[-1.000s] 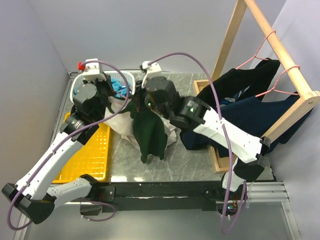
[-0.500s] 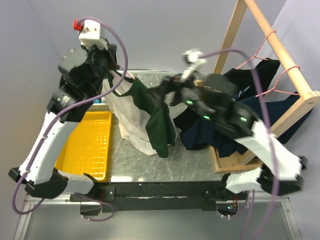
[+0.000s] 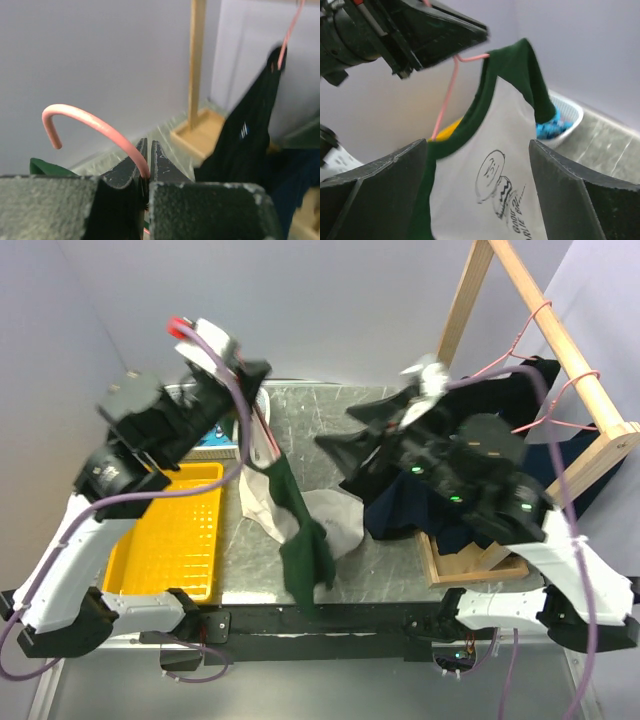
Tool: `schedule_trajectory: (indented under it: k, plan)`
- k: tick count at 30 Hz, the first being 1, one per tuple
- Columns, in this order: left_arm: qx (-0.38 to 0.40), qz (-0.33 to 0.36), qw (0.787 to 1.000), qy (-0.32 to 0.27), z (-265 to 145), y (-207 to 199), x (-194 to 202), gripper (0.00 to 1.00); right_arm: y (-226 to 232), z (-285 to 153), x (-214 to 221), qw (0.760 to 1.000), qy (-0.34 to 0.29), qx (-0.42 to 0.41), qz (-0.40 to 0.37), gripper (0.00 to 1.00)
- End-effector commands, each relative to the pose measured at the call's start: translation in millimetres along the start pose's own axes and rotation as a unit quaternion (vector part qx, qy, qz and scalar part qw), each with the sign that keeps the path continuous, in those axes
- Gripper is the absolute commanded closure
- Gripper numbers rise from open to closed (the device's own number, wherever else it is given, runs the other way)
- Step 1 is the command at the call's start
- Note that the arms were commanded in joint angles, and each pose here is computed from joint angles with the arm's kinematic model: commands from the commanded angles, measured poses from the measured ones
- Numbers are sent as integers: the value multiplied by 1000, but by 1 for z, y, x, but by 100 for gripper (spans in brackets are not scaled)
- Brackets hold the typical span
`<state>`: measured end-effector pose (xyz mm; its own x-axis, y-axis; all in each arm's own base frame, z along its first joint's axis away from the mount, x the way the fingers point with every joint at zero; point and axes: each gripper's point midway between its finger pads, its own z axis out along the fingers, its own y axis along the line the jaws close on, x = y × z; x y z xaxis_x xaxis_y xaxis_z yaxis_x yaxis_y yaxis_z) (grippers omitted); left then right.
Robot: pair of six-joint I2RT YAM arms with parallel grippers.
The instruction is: Place the t-shirt on the hanger
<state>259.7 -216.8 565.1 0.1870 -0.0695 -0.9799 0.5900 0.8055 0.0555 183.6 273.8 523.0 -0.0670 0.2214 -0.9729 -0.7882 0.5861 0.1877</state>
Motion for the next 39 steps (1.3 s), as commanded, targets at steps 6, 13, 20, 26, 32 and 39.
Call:
schedule_trajectory:
  k: [6, 13, 20, 26, 32, 39]
  plan:
    - [194, -26, 980, -13, -28, -47, 31, 99, -9, 40, 73, 997, 62, -37, 14, 21]
    - [333, -63, 941, -28, -68, -41, 27, 99, -33, 56, 87, 996, 63, -53, 25, 27]
    - [439, -99, 893, -21, -95, -54, 19, 99, -39, 73, 79, 995, 37, -90, 6, 27]
    - [456, -93, 885, -16, -100, -58, 12, 99, -38, 78, 66, 991, 18, -126, -28, 27]
    - [459, -98, 883, -1, -97, -58, 18, 99, -16, 62, 58, 977, 6, -195, -87, 22]
    - [480, -108, 871, 3, -95, -65, 21, 99, 16, 54, 49, 943, 17, -303, -138, 21]
